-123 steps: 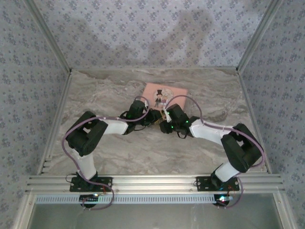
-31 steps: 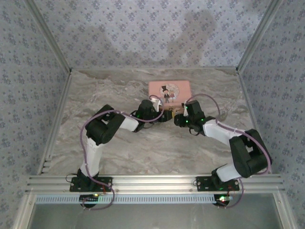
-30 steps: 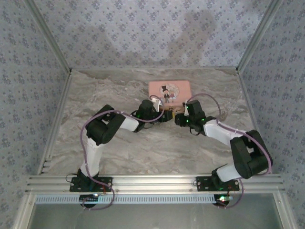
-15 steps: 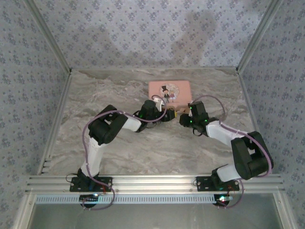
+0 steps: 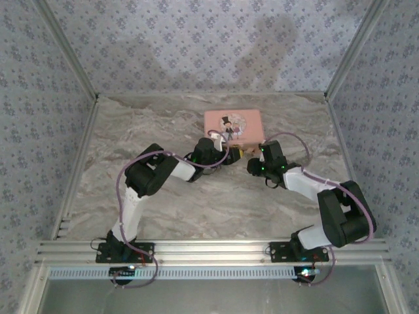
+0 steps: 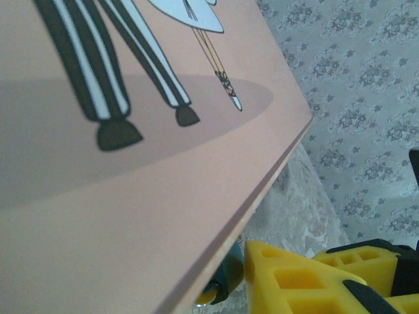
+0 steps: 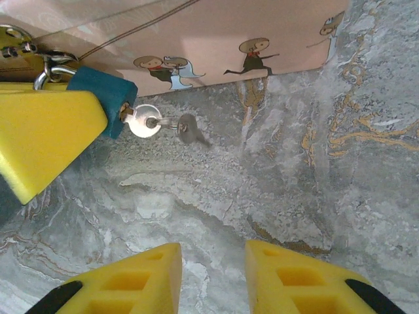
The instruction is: Unlock the padlock with the key
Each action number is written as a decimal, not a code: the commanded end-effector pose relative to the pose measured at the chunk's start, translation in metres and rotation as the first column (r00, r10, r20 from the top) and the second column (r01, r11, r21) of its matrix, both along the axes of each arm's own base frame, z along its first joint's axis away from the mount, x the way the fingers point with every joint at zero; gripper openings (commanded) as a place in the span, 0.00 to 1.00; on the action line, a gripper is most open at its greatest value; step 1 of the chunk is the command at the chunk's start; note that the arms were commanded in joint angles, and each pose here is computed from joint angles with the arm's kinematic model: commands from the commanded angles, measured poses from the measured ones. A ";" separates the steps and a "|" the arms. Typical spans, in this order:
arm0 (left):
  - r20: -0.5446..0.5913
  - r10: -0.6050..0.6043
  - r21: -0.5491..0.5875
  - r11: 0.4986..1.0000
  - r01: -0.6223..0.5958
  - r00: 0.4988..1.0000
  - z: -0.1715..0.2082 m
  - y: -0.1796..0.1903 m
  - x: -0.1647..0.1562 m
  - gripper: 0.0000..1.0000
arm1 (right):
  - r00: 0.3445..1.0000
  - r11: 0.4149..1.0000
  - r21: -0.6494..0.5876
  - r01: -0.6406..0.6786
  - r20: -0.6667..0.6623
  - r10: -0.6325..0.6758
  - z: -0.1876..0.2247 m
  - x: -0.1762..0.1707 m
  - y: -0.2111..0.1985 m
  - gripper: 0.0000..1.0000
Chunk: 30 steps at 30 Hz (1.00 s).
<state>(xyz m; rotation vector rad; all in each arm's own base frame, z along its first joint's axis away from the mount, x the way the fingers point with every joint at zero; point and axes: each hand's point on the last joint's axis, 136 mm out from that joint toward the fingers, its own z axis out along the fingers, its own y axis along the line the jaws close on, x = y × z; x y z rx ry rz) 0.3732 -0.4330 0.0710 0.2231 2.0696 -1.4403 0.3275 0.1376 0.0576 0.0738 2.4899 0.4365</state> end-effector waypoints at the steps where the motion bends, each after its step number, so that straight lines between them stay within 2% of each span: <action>1: -0.156 0.047 0.068 0.997 -0.037 0.987 -0.049 0.009 -0.004 0.25 | 1.000 1.000 0.004 -0.016 0.006 0.016 0.001 -0.004 0.002 0.33; 9: -0.193 0.036 0.058 0.998 -0.025 0.980 -0.052 0.013 -0.006 0.09 | 0.999 0.999 0.000 -0.043 0.021 0.043 0.006 -0.001 0.004 0.33; 13: -0.224 0.000 0.040 0.999 0.009 0.974 -0.047 0.015 -0.012 0.04 | 0.992 0.992 0.014 -0.122 0.039 0.121 0.013 0.001 0.014 0.33; 18: -0.270 -0.048 0.053 0.996 0.065 0.962 -0.041 0.022 -0.024 0.01 | 0.978 0.980 0.018 -0.198 0.070 0.196 0.019 0.004 0.025 0.33; 24: -0.372 -0.117 0.032 0.990 0.139 0.921 -0.032 0.031 -0.040 0.00 | 0.952 0.958 0.000 -0.288 0.105 0.287 0.021 0.008 0.035 0.33; 27: -0.406 -0.142 0.013 0.987 0.161 0.903 -0.021 0.036 -0.044 0.00 | 0.919 0.933 -0.011 -0.360 0.170 0.357 0.024 0.007 0.044 0.33; 30: -0.442 -0.159 0.013 0.983 0.183 0.883 -0.014 0.039 -0.048 0.00 | 0.905 0.927 -0.020 -0.375 0.207 0.371 0.029 0.006 0.046 0.33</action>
